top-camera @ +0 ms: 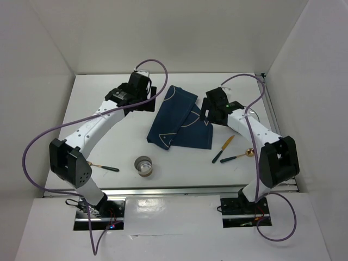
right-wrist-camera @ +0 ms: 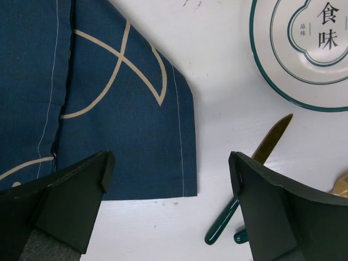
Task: Set the dinner table for one person
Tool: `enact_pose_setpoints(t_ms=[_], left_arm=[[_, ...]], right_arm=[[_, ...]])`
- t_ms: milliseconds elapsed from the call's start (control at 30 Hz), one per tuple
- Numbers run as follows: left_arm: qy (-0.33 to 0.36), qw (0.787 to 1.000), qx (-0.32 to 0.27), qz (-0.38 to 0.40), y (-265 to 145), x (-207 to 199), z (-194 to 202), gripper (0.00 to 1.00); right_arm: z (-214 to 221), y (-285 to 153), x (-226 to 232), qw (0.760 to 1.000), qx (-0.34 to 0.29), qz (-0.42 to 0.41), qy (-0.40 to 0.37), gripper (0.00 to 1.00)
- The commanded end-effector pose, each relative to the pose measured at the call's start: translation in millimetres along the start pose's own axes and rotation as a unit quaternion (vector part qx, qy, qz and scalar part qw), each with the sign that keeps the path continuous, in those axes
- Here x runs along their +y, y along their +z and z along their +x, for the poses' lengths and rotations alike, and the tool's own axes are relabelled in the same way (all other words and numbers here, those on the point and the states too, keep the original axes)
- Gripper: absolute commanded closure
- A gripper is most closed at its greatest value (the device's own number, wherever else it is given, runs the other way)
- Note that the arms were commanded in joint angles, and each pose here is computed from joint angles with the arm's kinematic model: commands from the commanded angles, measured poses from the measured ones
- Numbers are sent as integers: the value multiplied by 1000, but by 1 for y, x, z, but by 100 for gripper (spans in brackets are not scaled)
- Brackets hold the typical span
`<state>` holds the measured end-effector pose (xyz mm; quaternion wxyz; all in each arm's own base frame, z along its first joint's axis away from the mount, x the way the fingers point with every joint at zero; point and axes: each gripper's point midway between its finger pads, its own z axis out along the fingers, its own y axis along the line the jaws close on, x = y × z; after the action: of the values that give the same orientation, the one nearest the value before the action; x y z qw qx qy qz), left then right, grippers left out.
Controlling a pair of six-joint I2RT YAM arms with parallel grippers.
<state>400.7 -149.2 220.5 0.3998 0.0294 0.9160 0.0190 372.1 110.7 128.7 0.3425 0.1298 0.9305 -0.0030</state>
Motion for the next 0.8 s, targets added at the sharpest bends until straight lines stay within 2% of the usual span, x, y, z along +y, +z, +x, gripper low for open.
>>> enact_pose_setpoints(t_ms=[0,100,300,400,467,500,533,700,733,767], left_arm=[[-27,998,-31,39,-25,-4,-10,0],[-26,998,-35,54,-29,-11,-7,0],[42,998,-23,51,-27,-35,16,0],[77,995,-1,65,-22,-56,39,2],[97,992,19,77,-19,-69,58,7],[111,990,28,82,-15,-78,72,14],[110,990,25,84,-15,-79,70,14],[155,980,63,109,1,-118,115,16],[168,977,81,100,12,-121,129,17],[180,978,76,78,15,-123,135,14]], right_arm=[[-8,-18,-4,1000,-21,-12,16,0],[-7,-20,-3,999,-23,-18,22,0],[-6,-28,-6,999,-29,-23,35,0],[2,-32,-10,999,-29,-29,36,0],[9,-36,-10,998,-26,-42,36,0],[13,-38,-12,998,-23,-51,40,0],[14,-38,-11,997,-20,-56,40,0],[46,-40,-21,997,7,-65,29,1],[48,-43,-21,997,7,-72,30,1],[51,-43,-23,997,8,-72,30,1]])
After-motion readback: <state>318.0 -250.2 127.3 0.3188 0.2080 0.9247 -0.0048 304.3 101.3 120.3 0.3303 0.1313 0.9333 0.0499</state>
